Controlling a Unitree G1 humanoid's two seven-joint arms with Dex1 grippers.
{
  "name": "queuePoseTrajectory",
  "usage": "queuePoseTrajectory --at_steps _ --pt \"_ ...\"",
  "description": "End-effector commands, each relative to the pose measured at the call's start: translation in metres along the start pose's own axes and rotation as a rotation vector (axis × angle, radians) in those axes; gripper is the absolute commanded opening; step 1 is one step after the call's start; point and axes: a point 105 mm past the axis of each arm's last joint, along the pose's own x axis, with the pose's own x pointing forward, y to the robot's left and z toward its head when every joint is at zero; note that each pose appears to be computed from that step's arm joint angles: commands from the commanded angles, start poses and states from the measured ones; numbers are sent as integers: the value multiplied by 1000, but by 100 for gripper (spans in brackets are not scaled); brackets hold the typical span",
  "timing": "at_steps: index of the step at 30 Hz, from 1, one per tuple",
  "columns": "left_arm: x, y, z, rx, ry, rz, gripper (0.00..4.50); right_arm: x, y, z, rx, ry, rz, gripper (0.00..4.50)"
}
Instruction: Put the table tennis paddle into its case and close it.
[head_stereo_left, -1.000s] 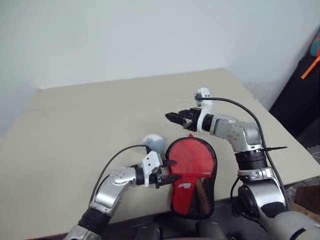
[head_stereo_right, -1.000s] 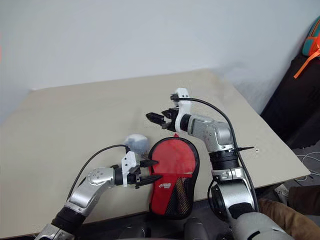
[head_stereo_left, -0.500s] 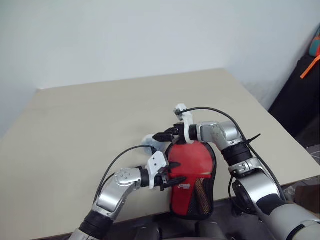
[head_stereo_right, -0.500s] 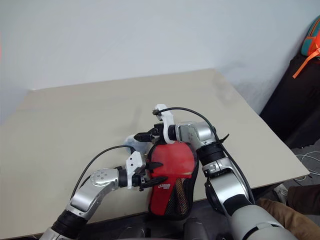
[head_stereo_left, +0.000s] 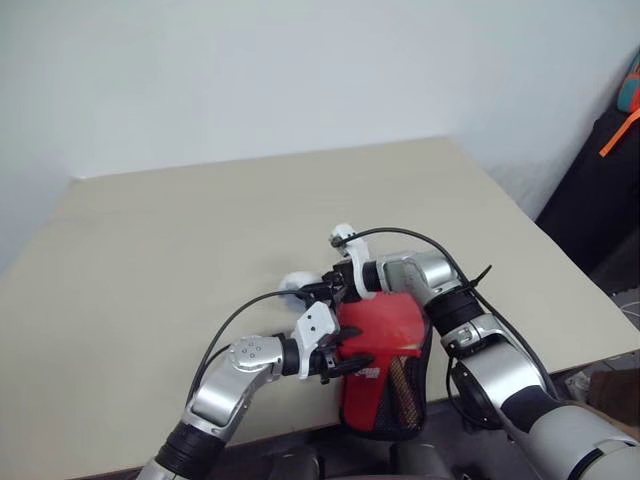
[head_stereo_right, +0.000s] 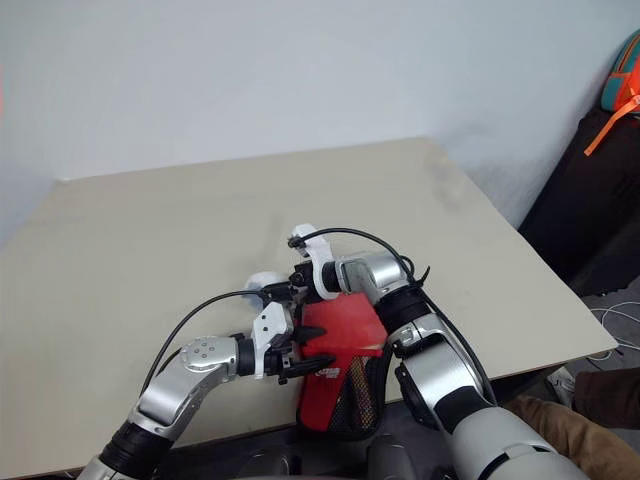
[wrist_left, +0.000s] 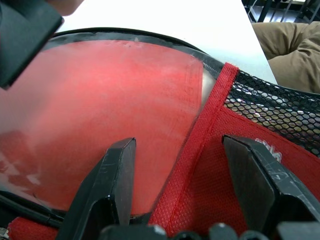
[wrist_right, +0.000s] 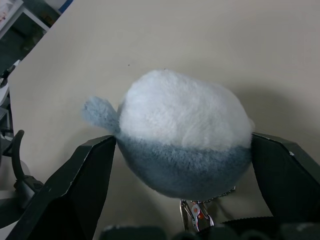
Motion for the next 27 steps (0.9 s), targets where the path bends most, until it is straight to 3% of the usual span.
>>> queuePoseTrajectory --at_steps 1,10,13,19,27 --pt "-2 3 -20 -58 67 10 288 0 4 16 -73 -36 -14 392" --pt "1 2 -30 -66 83 8 288 -6 -4 34 -88 -157 -103 80" --pt "1 2 -32 -61 92 5 288 -16 -10 55 -75 -265 -153 7" --pt "1 6 -41 -57 113 9 288 -41 -36 74 -25 -391 -313 0" --pt "1 14 -49 -51 131 14 288 -90 -85 53 66 -462 -564 0"
